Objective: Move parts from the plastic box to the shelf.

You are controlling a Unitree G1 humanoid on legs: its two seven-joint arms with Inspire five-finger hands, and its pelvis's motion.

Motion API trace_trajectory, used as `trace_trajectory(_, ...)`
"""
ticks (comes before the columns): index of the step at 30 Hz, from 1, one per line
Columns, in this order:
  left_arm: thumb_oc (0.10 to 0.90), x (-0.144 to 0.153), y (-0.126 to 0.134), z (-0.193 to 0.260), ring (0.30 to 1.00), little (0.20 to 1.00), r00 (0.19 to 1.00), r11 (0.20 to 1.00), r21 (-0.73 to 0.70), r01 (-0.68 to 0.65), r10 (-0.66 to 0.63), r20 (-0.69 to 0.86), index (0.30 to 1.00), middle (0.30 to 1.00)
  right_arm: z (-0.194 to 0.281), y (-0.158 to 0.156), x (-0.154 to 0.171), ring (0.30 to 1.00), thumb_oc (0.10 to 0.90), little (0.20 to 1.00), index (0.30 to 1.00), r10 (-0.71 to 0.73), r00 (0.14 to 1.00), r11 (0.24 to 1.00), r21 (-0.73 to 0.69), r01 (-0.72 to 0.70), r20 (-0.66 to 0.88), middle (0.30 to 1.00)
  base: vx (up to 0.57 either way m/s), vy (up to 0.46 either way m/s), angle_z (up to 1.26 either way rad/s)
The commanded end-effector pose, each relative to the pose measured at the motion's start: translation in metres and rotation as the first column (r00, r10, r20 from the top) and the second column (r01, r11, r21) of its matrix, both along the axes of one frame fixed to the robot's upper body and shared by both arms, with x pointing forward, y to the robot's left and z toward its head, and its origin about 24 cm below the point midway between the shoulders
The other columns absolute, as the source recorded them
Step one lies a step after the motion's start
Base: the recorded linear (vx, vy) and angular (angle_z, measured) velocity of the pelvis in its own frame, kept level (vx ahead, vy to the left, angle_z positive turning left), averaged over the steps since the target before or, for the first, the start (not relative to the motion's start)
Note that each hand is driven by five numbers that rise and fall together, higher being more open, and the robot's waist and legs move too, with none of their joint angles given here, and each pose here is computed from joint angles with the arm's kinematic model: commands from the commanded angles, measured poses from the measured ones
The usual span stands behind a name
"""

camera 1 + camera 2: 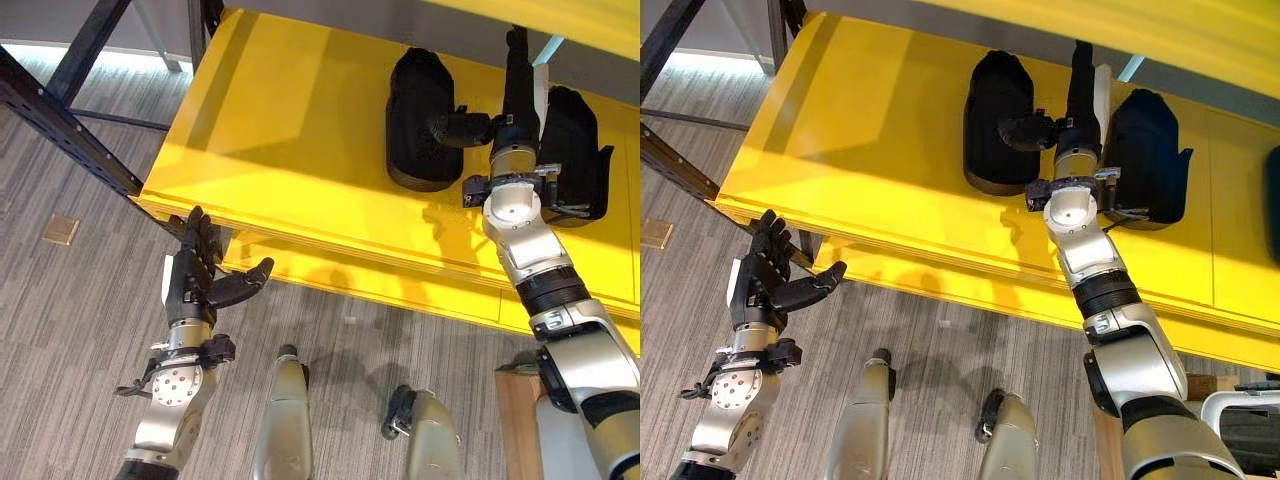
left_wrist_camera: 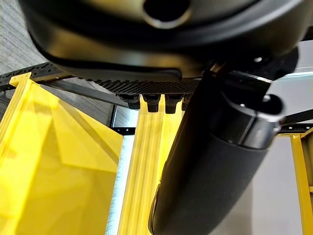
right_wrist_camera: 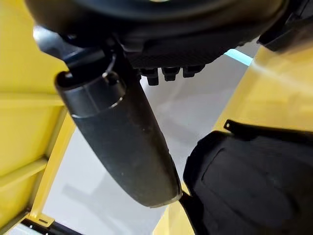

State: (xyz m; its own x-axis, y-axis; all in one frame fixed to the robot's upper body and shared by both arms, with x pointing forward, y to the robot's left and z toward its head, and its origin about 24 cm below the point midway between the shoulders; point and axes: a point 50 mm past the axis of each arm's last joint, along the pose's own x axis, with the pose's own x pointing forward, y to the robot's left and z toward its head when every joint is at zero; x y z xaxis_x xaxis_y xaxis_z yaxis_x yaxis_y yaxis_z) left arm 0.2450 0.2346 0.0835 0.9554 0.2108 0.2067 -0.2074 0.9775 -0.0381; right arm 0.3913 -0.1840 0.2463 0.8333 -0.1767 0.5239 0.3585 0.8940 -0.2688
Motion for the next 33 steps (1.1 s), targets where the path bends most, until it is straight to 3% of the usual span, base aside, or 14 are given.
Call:
trace_trajectory(1, 0.9, -0.001, -0.005, 0.039, 1.0, 1.0, 0.975, 0.998, 0.027, 0.058, -0.062, 0.215, 1.0, 1.0, 0.069, 0.003, -0.006, 1.0, 0.9, 1.0, 1.0, 0.03, 0.975, 1.0, -0.001, -0.03, 0.221, 1.0, -0.01, -0.004, 0.05)
trace_trajectory(16, 0.9, 0.001, -0.007, 0.037, 1.0, 1.0, 0.976, 0.998, 0.011, 0.059, -0.06, 0.211, 1.0, 1.0, 0.026, 0.003, 0.013, 1.0, 0.9, 1.0, 1.0, 0.022, 0.999, 0.993, 0.117, -0.027, 0.041, 1.0, 0.0, 0.001, 0.01)
trace_trajectory(33, 0.9, 0.003, -0.013, 0.04, 1.0, 1.0, 0.972, 0.998, -0.001, 0.064, -0.063, 0.227, 1.0, 1.0, -0.013, 0.016, 0.014, 1.0, 0.9, 1.0, 1.0, 0.066, 0.997, 0.981, 0.187, -0.058, -0.039, 1.0, 0.0, 0.0, 0.0)
